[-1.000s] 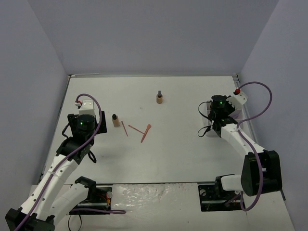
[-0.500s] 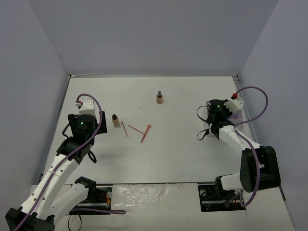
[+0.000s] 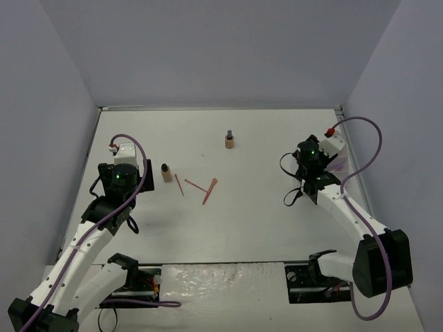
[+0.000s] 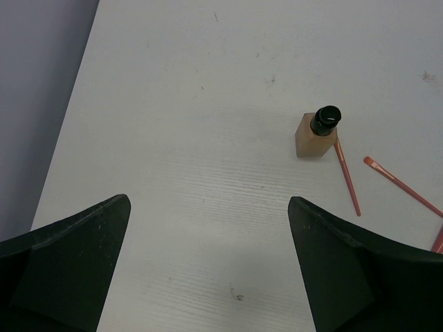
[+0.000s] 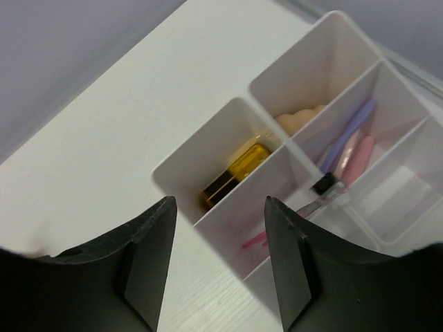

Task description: Organize the makeup

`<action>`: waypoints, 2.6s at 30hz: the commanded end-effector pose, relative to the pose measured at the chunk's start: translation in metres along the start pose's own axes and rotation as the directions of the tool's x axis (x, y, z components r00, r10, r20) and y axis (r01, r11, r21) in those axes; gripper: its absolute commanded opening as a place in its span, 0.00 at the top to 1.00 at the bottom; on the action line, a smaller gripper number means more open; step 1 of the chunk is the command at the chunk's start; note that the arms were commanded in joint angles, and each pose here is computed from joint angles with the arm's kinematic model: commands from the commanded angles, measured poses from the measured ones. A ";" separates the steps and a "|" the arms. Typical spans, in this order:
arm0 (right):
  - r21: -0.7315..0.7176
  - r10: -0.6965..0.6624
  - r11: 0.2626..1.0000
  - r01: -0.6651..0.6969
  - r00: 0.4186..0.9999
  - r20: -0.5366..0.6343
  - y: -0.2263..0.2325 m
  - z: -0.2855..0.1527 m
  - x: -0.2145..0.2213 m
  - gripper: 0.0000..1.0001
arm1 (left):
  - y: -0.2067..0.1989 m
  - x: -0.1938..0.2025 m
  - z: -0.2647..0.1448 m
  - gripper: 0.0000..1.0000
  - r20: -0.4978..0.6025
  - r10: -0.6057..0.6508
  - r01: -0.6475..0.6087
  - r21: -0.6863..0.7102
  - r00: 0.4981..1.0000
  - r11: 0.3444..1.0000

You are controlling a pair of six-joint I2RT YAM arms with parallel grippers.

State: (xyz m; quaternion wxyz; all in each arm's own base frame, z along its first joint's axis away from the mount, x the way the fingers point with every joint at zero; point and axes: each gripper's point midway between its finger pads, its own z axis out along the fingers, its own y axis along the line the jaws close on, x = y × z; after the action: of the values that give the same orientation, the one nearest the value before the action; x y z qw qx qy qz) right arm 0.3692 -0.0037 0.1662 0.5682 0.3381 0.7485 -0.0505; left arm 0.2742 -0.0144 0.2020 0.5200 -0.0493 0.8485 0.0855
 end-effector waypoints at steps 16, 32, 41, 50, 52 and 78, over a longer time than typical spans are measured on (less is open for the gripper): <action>-0.529 -0.451 0.828 0.188 0.783 -0.429 0.211 -0.142 0.191 0.46 | -0.002 -0.027 -0.003 0.03 0.077 -0.030 0.029 0.015 0.997 0.999; -0.412 -0.493 0.854 0.317 0.746 -0.448 0.205 -0.133 0.270 0.61 | -0.001 -0.028 -0.006 0.03 0.083 -0.037 0.036 0.019 0.996 0.999; -0.372 -0.499 0.860 0.350 0.730 -0.466 0.188 -0.121 0.284 0.78 | -0.001 -0.027 -0.007 0.03 0.083 -0.037 0.036 0.020 0.996 0.999; -0.307 -0.457 0.885 0.349 0.776 -0.435 0.158 -0.107 0.240 1.00 | -0.001 -0.028 -0.007 0.03 0.085 -0.039 0.037 0.021 0.996 0.999; -0.303 -0.415 0.901 0.312 0.823 -0.387 0.162 -0.107 0.206 1.00 | -0.001 -0.028 -0.007 0.03 0.085 -0.037 0.036 0.020 0.996 0.999; 0.214 0.127 0.958 -0.191 0.951 0.281 -0.012 0.001 -0.073 1.00 | -0.002 -0.025 -0.003 0.03 0.071 -0.028 0.027 0.017 0.997 1.000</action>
State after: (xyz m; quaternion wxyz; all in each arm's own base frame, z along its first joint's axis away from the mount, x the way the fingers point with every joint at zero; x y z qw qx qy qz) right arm 0.3666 -0.0184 0.1983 0.5782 0.3905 0.7064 -0.1196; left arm 0.2741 -0.0167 0.2039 0.5235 -0.0470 0.8472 0.0779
